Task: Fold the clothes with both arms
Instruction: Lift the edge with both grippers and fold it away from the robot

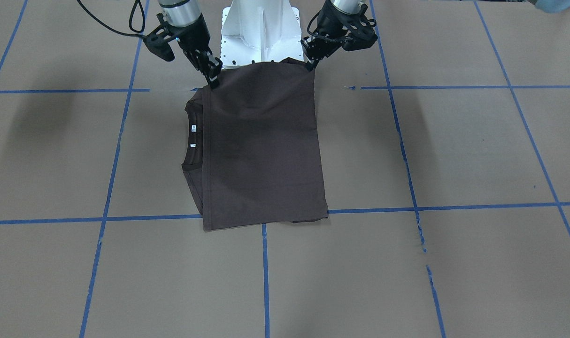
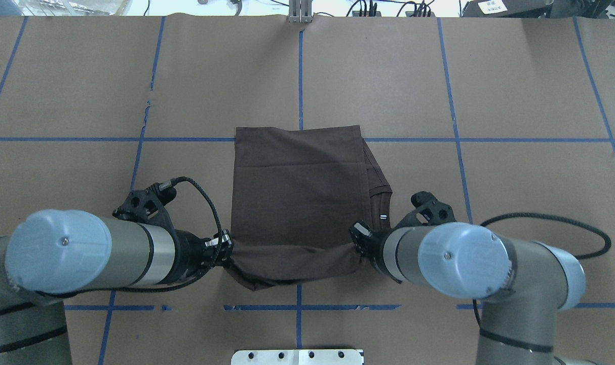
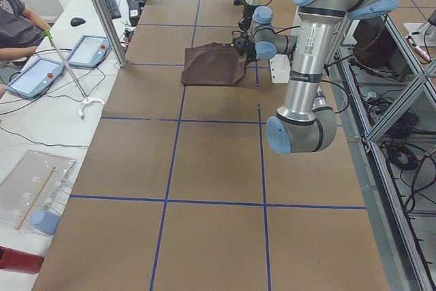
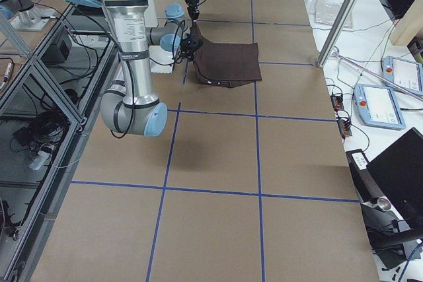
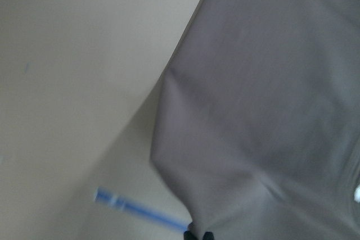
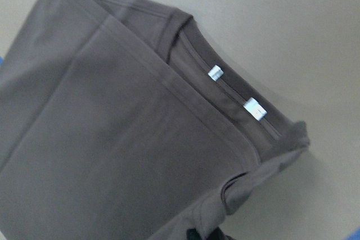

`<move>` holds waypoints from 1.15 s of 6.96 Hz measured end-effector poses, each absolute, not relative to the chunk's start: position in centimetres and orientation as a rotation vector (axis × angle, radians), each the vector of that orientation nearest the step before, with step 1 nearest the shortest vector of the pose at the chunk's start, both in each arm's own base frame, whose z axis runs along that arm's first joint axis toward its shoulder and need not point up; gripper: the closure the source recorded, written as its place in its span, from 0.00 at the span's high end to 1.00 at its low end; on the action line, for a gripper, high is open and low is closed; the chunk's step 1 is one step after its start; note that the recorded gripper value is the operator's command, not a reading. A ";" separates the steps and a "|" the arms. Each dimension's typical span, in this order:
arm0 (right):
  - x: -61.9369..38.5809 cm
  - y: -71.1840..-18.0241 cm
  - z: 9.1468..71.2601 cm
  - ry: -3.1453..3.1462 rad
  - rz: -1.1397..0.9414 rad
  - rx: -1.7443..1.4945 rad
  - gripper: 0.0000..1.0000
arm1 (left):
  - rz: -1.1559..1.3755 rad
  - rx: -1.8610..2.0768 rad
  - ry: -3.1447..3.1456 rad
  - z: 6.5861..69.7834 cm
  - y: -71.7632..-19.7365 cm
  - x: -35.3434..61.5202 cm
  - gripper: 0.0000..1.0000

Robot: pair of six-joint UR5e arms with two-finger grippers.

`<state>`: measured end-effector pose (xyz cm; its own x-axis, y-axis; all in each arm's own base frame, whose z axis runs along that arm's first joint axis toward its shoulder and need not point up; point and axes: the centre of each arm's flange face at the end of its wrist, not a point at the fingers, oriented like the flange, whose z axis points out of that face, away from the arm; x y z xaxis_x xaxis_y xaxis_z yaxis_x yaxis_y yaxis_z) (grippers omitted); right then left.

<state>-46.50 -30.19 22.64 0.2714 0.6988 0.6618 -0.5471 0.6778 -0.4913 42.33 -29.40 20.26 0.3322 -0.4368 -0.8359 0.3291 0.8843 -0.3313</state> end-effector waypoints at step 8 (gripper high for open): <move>-52.3 -53.1 23.8 -0.896 0.898 -0.143 1.00 | -0.536 0.231 0.990 26.3 -52.5 49.0 0.98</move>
